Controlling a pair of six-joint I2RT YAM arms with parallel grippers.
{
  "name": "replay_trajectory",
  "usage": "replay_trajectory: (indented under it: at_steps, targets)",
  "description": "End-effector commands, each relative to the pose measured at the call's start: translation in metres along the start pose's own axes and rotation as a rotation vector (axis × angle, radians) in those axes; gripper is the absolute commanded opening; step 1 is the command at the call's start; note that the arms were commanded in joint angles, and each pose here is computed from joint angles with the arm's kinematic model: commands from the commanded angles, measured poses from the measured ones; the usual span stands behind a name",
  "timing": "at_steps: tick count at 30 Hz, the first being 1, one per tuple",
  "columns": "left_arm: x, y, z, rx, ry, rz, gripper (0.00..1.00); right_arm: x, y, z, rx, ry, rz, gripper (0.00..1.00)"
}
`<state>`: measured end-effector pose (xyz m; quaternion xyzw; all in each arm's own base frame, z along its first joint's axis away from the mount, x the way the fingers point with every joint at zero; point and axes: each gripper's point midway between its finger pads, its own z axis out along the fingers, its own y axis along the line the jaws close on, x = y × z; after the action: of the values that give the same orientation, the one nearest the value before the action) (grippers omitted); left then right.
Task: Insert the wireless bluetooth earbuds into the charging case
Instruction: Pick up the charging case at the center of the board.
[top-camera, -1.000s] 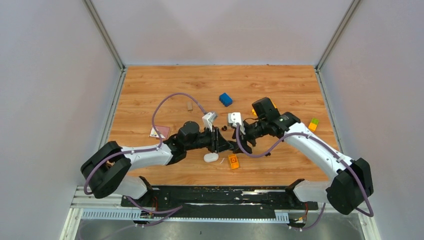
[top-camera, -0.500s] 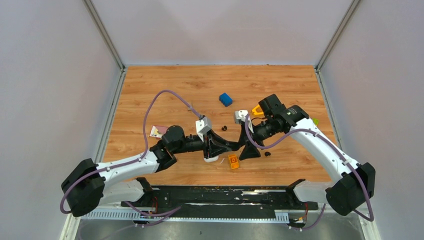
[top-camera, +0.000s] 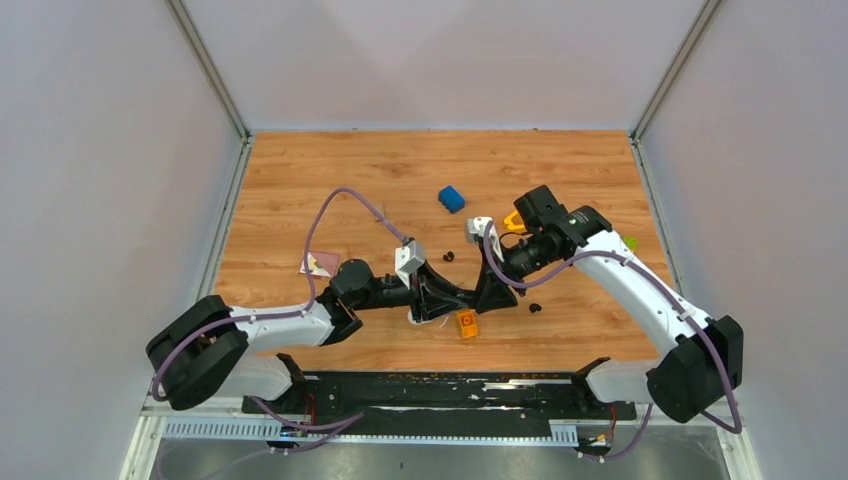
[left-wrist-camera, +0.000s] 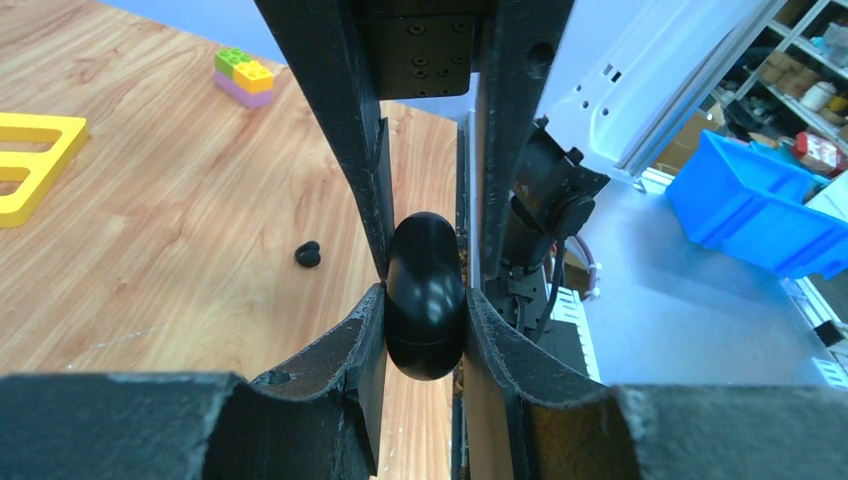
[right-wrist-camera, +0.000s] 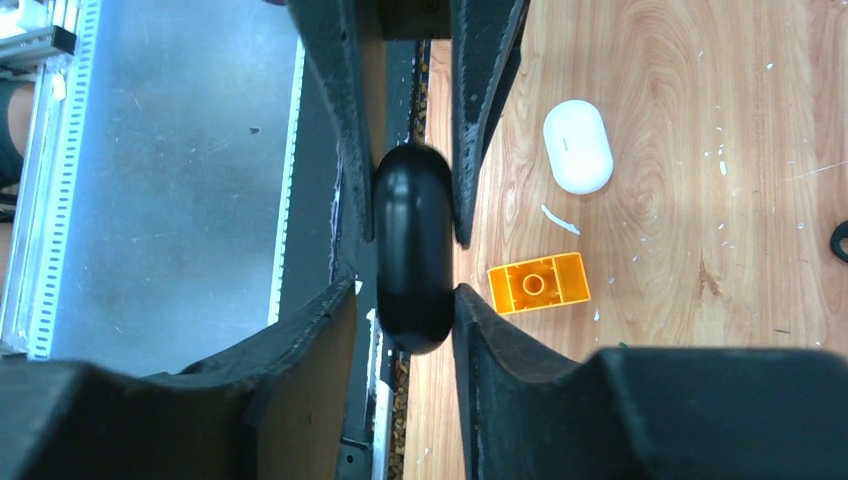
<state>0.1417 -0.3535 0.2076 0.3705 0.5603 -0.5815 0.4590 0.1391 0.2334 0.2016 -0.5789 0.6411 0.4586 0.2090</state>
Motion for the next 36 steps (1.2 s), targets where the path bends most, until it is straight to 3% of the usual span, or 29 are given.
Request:
replay_trajectory:
  at_steps: [1,3,6,13,18,27,36]
  targets:
    - [-0.021,-0.008,0.005,0.048,-0.097,0.026,0.18,-0.024,-0.002,-0.004,-0.002,-0.04,-0.032,0.37]
    - [-0.02,-0.005,0.006,0.04,-0.101,0.018,0.22,-0.027,-0.004,-0.006,0.009,-0.039,-0.04,0.32]
    - [-0.007,0.008,0.01,-0.015,-0.051,-0.028,0.38,-0.033,-0.009,-0.012,0.052,-0.026,-0.068,0.26]
    - [-0.003,0.011,0.004,-0.046,-0.062,-0.012,0.49,-0.036,-0.006,-0.021,0.119,0.037,-0.161,0.21]
    - [-0.007,0.004,0.005,-0.018,-0.07,0.004,0.48,-0.025,-0.007,-0.015,0.122,0.098,-0.172,0.21]
    - [-0.007,0.0,0.005,0.002,-0.055,0.014,0.35,-0.024,-0.009,-0.014,0.132,0.143,-0.187,0.21]
    - [-0.009,-0.002,0.006,0.01,-0.068,0.018,0.4,-0.022,-0.01,-0.009,0.117,0.142,-0.164,0.21]
